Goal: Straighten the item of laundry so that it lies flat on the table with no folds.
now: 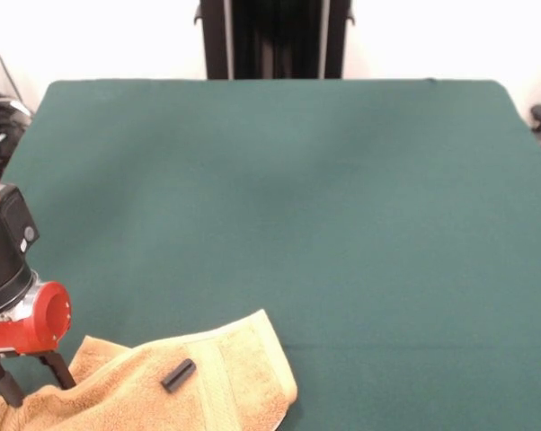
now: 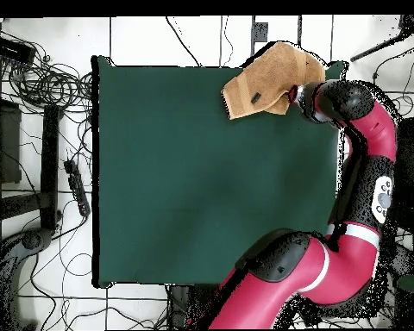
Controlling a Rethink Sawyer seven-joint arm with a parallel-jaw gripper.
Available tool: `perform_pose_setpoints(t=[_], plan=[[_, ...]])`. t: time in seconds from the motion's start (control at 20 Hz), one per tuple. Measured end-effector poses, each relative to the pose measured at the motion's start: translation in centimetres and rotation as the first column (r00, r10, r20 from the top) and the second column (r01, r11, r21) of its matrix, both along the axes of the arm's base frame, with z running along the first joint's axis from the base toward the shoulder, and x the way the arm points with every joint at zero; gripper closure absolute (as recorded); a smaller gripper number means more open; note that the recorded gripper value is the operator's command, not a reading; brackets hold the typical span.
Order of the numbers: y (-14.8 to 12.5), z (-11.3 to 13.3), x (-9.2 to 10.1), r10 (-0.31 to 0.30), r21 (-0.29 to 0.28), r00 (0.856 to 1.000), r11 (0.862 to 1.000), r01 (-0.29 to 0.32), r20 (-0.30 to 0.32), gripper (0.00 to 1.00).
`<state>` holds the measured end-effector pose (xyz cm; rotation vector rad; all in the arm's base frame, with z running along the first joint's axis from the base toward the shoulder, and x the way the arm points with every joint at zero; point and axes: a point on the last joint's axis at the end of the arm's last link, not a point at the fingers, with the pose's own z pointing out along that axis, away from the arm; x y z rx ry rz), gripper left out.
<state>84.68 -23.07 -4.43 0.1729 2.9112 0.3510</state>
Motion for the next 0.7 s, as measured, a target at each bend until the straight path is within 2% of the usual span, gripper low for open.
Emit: perform_pose_setpoints(t=[0.7], plan=[[0.67, 0.11, 0.29, -0.001, -0.018, 1.000, 1.000, 0.001, 0.029, 0.00]])
